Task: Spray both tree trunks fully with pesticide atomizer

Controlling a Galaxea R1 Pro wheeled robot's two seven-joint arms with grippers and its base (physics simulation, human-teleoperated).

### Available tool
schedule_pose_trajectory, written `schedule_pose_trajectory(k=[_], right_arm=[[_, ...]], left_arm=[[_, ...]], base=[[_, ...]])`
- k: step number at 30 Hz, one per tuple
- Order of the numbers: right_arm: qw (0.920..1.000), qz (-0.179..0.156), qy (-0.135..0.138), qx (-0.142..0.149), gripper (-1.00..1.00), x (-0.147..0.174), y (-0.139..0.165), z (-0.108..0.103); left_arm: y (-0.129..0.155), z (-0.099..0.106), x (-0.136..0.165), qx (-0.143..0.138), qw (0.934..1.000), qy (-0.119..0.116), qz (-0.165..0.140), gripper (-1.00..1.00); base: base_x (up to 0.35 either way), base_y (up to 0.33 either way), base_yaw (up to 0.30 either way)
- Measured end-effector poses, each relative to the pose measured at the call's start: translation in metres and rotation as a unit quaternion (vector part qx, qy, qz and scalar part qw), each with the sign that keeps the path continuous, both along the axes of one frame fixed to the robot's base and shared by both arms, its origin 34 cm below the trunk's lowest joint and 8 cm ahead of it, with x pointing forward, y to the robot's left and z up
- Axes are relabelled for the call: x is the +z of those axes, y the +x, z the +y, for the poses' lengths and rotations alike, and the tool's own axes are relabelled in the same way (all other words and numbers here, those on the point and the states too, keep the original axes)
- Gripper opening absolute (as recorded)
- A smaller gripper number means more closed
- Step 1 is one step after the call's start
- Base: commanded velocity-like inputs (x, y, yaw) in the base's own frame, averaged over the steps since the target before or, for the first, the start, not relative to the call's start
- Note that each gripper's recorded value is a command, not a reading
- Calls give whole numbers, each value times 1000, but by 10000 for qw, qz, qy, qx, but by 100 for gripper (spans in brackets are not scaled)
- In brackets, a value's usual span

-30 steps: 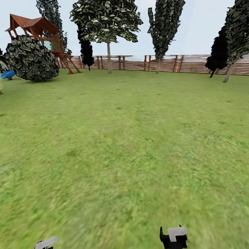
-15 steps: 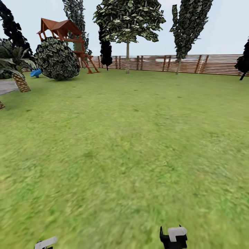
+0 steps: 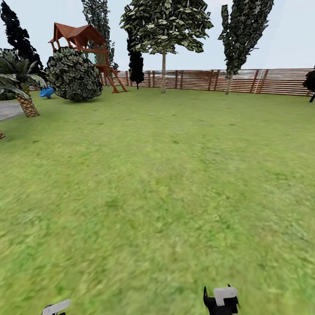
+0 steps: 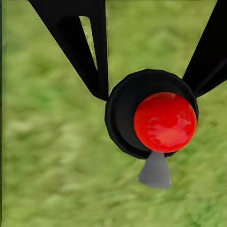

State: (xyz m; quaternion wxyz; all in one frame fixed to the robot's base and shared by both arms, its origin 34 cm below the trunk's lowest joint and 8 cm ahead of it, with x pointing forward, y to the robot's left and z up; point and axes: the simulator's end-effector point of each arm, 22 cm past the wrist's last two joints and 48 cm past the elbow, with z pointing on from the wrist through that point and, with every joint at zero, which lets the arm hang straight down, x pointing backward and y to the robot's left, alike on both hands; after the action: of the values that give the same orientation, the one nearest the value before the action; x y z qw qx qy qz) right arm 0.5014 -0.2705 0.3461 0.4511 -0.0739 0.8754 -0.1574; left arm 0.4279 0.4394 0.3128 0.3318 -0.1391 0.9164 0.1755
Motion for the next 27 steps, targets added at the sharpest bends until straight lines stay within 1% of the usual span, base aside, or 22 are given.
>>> schedule_pose_trajectory(k=[8,14,27], right_arm=[[10000,6,29,11,100,0,0,5],[10000,11,29,1,100,-1,-1,4],[10000,38,25,7,100,-2,-3,4]], left_arm=[[0,-1,0,-1,10000,-6,0,-100],[0,-1,0,0,10000,-6,-2,-100],[-1,-1,-1,0,10000,-7,3,-100]], base=[[338,0,-2],[338,0,-153],[338,0,-5]])
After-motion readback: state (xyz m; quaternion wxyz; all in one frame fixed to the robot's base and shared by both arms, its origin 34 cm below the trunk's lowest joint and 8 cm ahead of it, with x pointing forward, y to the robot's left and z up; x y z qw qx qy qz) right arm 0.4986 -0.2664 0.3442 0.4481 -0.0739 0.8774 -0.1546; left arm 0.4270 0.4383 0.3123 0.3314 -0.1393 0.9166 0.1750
